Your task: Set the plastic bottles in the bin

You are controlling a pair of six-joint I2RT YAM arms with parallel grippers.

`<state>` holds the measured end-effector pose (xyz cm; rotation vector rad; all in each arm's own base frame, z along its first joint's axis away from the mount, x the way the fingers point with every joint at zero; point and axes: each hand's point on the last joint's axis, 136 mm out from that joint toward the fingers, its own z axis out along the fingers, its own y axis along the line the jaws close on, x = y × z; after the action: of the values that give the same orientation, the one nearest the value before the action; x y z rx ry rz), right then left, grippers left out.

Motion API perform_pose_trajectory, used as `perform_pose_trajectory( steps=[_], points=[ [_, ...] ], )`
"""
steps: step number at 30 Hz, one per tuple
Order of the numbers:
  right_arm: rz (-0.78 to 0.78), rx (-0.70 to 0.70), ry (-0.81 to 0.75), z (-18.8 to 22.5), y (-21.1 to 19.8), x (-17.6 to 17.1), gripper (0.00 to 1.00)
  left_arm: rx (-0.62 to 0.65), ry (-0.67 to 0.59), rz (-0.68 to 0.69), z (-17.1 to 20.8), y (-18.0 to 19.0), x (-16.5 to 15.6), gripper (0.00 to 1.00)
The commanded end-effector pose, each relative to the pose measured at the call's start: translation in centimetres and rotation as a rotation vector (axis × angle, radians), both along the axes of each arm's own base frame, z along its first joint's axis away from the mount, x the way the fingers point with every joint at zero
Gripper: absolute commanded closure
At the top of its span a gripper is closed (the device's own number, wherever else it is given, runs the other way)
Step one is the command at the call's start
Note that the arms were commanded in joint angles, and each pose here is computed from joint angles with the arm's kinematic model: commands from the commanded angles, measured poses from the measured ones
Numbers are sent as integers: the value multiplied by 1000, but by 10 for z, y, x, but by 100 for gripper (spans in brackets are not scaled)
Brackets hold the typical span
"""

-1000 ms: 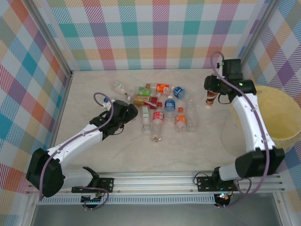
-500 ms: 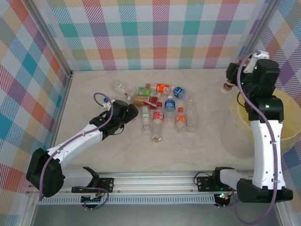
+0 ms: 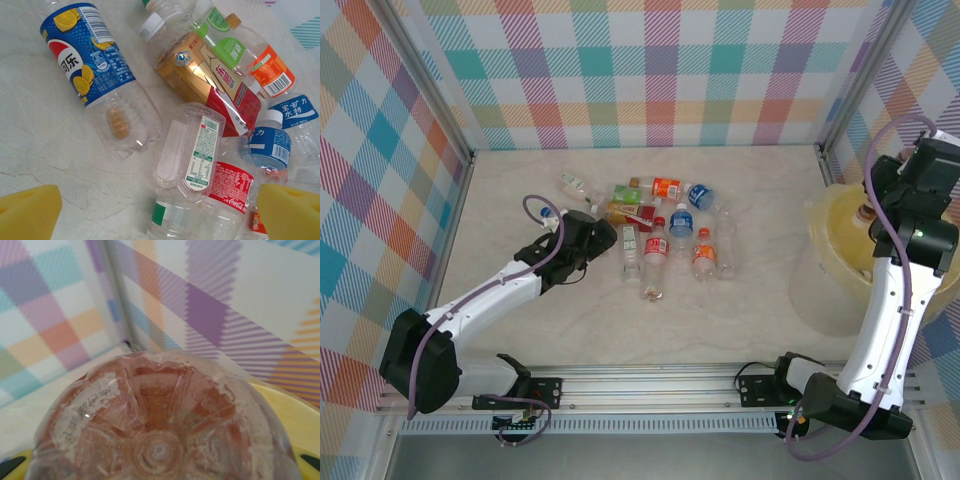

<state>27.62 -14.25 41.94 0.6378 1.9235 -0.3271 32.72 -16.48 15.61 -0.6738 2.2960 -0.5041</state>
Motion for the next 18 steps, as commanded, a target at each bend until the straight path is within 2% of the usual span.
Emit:
perform_pose_trajectory(
  steps=[1, 6, 12, 18],
  points=[
    [-106, -23, 175, -36, -23, -28, 51, -18, 4, 6, 8, -2, 7, 0],
    [-115, 49, 280, -81, -32, -37, 50, -37, 34, -13, 7, -12, 12, 0],
    [-114, 133, 382, -132, -36, -31, 49, -25, 50, 2, 5, -10, 11, 0],
    [-139, 172, 417, -152, -40, -27, 49, -13, 68, 15, -1, -7, 10, 0]
  ],
)
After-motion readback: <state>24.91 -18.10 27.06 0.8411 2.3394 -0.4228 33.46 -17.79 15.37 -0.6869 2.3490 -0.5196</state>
